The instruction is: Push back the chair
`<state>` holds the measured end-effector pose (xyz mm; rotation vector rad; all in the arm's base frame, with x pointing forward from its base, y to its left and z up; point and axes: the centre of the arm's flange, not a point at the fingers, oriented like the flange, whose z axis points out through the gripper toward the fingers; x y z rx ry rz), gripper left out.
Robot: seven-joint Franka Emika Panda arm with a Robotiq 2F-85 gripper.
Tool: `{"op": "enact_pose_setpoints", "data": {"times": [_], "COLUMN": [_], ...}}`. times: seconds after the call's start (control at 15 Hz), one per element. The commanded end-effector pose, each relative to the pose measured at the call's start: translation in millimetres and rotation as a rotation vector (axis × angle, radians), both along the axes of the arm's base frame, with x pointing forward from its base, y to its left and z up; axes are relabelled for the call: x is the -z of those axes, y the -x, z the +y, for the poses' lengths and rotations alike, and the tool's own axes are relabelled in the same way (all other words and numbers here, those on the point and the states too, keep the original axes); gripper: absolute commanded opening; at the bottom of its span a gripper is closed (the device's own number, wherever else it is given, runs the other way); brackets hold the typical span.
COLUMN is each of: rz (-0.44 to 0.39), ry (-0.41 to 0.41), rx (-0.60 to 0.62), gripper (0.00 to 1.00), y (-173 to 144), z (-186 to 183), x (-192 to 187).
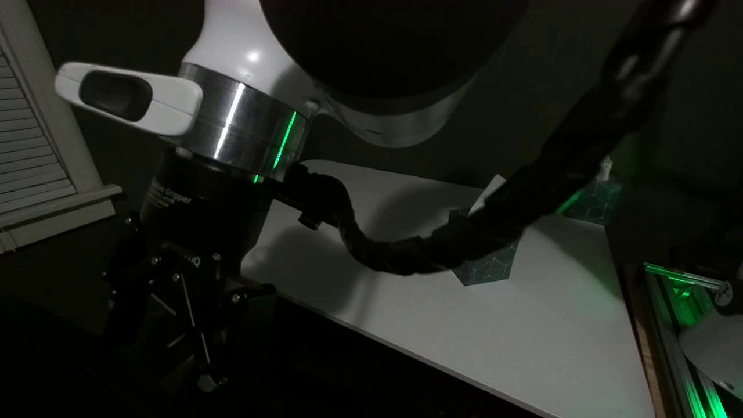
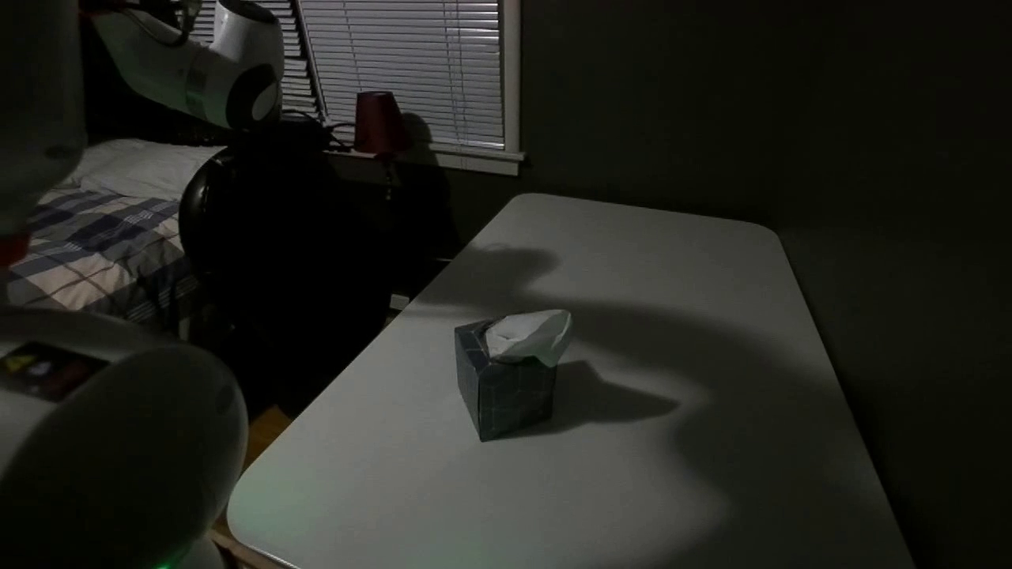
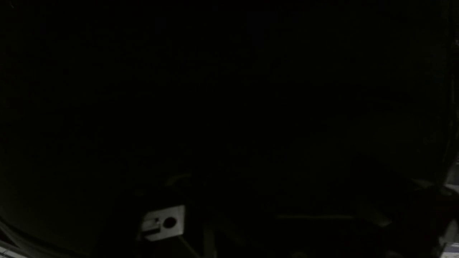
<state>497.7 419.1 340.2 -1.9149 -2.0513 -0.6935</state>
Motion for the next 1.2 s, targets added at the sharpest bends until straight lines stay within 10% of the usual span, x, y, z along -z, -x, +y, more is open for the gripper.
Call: {"op": "enact_pose_setpoints", "data": {"times": [0.0,0.73,1.13], "rz": [0.076,0.221,0.053], "ry": [-0.045,-0.351,-0.334], "rx": [-0.003,-0.053,0.135], "gripper": [1.0,1.0,1.0], "y": [10.9,14.0,-32.1], "z": [30.9,96.8,67.6], "x": [5.6,-1.8,-6.4]}}
